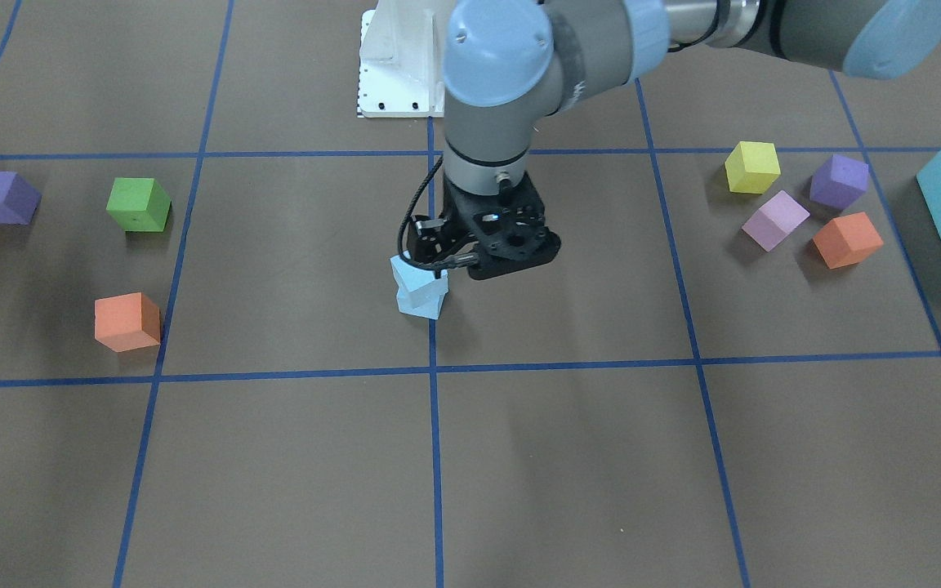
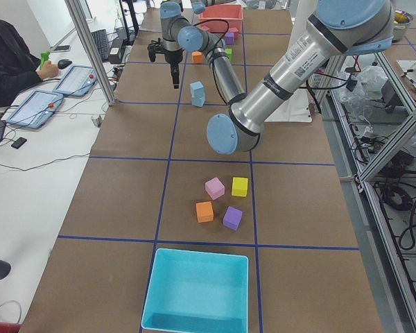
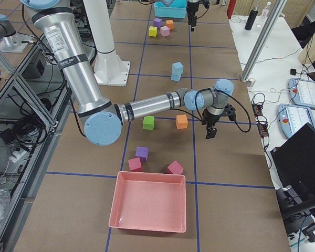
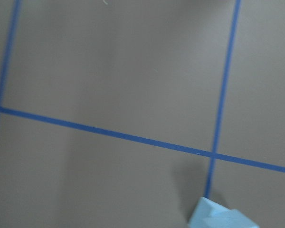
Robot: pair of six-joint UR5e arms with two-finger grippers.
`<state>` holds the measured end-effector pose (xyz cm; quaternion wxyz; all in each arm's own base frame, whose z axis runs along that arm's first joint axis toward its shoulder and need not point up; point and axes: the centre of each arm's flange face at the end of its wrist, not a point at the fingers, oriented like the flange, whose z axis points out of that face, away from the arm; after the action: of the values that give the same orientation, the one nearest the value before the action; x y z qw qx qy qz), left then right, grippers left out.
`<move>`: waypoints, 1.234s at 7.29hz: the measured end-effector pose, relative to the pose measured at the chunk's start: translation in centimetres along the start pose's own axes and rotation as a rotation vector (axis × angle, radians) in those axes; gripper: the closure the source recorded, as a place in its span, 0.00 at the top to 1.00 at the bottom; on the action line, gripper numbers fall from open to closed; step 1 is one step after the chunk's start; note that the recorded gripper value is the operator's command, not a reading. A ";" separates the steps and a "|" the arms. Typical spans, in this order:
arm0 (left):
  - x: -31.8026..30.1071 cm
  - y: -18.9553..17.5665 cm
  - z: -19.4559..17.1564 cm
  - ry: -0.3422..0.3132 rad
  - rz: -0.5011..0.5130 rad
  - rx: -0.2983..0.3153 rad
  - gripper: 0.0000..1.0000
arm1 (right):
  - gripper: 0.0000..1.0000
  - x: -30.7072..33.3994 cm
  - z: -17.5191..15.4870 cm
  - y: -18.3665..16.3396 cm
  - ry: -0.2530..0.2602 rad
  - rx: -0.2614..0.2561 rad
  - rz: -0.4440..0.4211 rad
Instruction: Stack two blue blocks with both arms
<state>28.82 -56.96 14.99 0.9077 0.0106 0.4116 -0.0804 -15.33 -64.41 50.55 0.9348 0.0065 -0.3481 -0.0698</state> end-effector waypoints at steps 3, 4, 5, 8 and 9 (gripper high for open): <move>-20.2 -3.4 -2.7 -0.047 0.165 0.004 0.98 | 1.00 4.5 -2.6 1.0 -0.083 0.017 0.066; -26.8 -3.7 -3.1 -0.043 0.201 -0.011 0.98 | 1.00 7.7 -4.0 2.0 -0.107 0.037 0.082; -33.4 -3.3 -3.5 -0.025 0.223 -0.021 0.98 | 1.00 10.3 -5.2 3.7 -0.114 0.060 0.085; -49.3 2.1 -1.7 0.026 0.225 0.039 0.98 | 1.00 12.2 -7.4 9.1 -0.112 0.113 0.081; -52.4 3.7 -1.2 0.028 0.208 0.057 0.98 | 1.00 12.2 -7.9 9.5 -0.111 0.122 0.082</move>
<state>-5.47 -45.99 53.23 0.9046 0.0800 0.4187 0.0028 0.13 -56.95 53.02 0.9140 0.0451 -0.4030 -0.0103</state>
